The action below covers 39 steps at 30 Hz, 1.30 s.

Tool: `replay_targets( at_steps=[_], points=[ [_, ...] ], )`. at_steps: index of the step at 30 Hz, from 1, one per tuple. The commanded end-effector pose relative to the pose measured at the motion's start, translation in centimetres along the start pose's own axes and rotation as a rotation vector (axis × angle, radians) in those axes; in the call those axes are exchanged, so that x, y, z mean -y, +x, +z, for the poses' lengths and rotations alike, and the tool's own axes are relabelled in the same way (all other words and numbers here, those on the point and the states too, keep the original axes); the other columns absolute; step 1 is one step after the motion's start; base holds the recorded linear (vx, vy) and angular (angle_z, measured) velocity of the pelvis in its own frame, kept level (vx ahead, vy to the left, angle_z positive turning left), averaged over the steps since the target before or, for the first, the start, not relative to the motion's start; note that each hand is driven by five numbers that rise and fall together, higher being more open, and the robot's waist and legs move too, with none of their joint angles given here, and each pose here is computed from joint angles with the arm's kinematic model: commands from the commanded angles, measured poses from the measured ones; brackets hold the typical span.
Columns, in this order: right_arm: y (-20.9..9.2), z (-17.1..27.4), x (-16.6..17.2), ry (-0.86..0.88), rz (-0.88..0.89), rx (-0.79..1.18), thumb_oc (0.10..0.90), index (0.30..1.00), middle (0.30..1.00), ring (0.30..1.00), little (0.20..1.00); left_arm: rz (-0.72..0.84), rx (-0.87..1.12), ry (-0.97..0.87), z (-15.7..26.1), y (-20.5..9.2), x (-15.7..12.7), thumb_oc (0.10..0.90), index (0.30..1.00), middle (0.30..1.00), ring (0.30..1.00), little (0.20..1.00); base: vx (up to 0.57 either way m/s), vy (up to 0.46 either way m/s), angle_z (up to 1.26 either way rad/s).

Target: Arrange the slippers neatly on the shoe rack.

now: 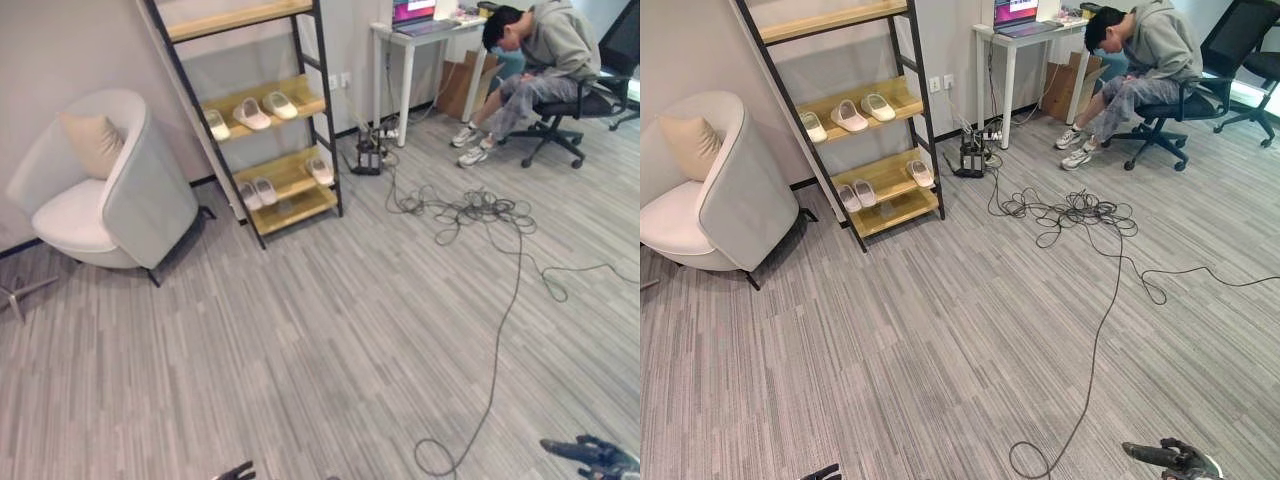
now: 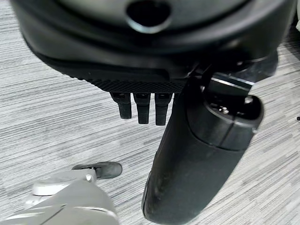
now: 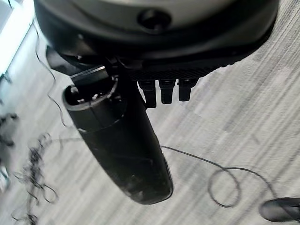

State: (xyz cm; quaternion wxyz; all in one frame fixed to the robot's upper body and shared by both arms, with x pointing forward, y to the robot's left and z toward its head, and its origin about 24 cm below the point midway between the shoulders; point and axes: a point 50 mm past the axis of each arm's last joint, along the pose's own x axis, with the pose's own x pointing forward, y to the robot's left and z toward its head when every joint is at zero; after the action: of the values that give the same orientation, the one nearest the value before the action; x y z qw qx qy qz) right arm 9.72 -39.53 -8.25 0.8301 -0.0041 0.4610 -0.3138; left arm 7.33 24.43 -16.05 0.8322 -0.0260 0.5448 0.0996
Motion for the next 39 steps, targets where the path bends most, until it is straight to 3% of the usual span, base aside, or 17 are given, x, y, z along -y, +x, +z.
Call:
replay_targets(
  at_steps=[1,4,10,15,20,22,27,30,32,36,39],
  points=[
    [-0.1,1.3,0.7,-0.133,-0.048,0.078,0.8,0.9,0.9,0.9,0.9,0.044,0.076,0.108,2.8,0.4,-0.7,0.8,0.9,0.9,0.9,0.9,0.0,0.0,0.0],
    [0.1,1.5,-0.5,-0.16,-0.022,0.086,0.8,0.9,0.9,0.9,0.9,0.028,0.083,0.094,3.2,0.6,0.0,0.8,0.9,0.9,0.9,0.9,0.0,0.0,0.0],
    [0.1,-0.3,-6.6,-0.365,0.153,0.081,0.8,0.9,0.9,0.9,0.9,-0.051,0.117,0.127,4.8,1.0,2.7,0.8,0.9,0.9,0.9,0.9,0.0,-0.092,-0.03],
    [-0.2,-2.3,-9.0,-0.382,0.193,0.034,0.8,0.9,0.9,0.9,0.9,-0.09,0.158,0.221,6.3,1.2,4.5,0.8,0.9,0.9,0.9,0.9,0.07,-0.172,0.59],
    [-0.5,-2.4,-11.8,-0.396,0.25,0.072,0.8,0.9,0.9,0.9,0.9,-0.085,0.024,0.331,2.6,1.0,4.3,0.8,0.9,0.9,0.9,0.9,0.46,0.07,0.01],
    [-0.6,-2.2,-12.4,-0.4,0.262,0.083,0.8,0.9,0.9,0.9,0.9,-0.046,-0.052,0.349,0.9,0.8,3.0,0.8,0.9,0.9,0.9,0.9,0.52,0.073,-0.72],
    [-0.9,-3.3,-13.0,-0.397,0.289,0.055,0.8,0.9,0.9,0.9,0.9,-0.011,-0.058,0.37,0.8,0.7,1.9,0.8,0.9,0.9,0.9,0.9,0.35,0.107,-0.25],
    [-1.1,0.6,-15.2,-0.589,0.307,0.221,0.8,0.9,0.9,0.9,0.9,0.016,0.075,0.327,4.7,1.0,1.8,0.8,0.9,0.9,0.9,0.9,0.55,0.225,-0.2],
    [-1.6,2.7,-16.8,-0.583,0.331,0.308,0.8,0.9,0.9,0.9,0.9,0.008,0.119,0.321,6.3,1.2,2.4,0.8,0.9,0.9,0.9,0.9,0.45,0.184,-0.24],
    [-2.0,3.3,-17.5,-0.615,0.351,0.361,0.8,0.9,0.9,0.9,0.9,-0.029,0.208,0.299,8.3,1.2,4.2,0.8,0.9,0.9,0.9,0.9,0.55,0.067,0.27],
    [-1.8,1.2,-16.9,-0.659,0.344,0.296,0.8,0.9,0.9,0.9,0.9,-0.083,0.24,0.362,8.6,1.1,5.9,0.8,0.9,0.9,0.9,0.9,0.61,-0.157,0.46]
  ],
)
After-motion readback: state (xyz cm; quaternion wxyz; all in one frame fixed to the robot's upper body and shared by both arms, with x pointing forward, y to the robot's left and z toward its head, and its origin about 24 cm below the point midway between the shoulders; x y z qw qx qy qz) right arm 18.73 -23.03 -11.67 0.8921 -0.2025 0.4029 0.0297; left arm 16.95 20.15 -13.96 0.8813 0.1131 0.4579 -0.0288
